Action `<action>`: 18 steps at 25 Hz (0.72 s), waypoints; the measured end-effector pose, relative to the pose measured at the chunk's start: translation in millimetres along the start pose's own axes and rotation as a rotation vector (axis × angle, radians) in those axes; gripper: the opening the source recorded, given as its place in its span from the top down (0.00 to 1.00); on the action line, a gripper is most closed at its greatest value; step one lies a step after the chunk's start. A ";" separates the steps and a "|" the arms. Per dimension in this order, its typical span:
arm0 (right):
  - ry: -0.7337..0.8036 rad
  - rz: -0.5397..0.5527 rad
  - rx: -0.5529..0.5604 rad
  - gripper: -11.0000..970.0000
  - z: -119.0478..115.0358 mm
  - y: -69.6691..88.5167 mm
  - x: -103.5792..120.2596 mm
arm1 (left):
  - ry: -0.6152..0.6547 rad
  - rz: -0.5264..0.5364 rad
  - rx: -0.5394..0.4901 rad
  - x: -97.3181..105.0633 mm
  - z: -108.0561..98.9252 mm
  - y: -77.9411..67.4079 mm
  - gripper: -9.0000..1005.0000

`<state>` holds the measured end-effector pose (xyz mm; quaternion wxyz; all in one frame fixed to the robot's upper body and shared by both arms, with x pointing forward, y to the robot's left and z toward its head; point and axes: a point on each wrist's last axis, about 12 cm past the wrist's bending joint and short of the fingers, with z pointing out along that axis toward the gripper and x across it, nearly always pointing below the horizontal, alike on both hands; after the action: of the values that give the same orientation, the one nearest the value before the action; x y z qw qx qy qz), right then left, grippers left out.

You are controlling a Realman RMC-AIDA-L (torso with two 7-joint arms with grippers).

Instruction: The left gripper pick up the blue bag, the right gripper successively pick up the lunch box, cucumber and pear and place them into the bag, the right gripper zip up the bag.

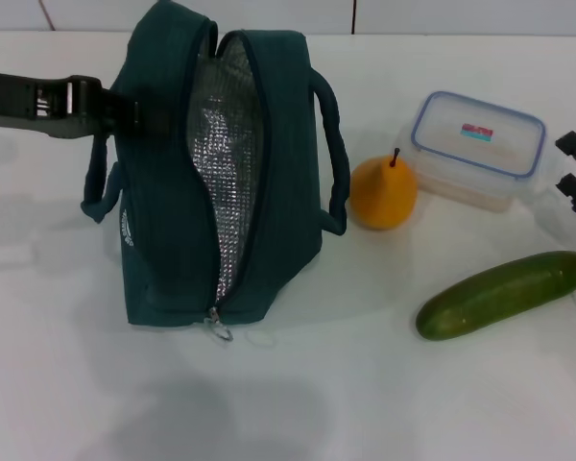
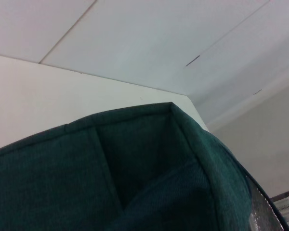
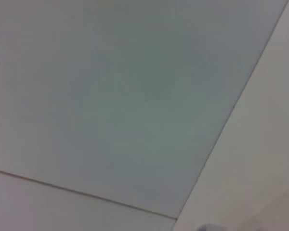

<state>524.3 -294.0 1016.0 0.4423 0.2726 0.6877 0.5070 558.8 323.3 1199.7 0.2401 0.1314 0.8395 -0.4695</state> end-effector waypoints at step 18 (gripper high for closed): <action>0.038 -0.026 0.001 0.23 25.5 10.6 -0.3 | -0.006 0.019 -0.003 -2.0 0.1 -0.5 0.94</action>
<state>546.3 -279.1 1023.7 0.4356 0.2539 0.6997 0.5061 560.3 323.0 1201.1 0.2473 0.1377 0.8381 -0.4663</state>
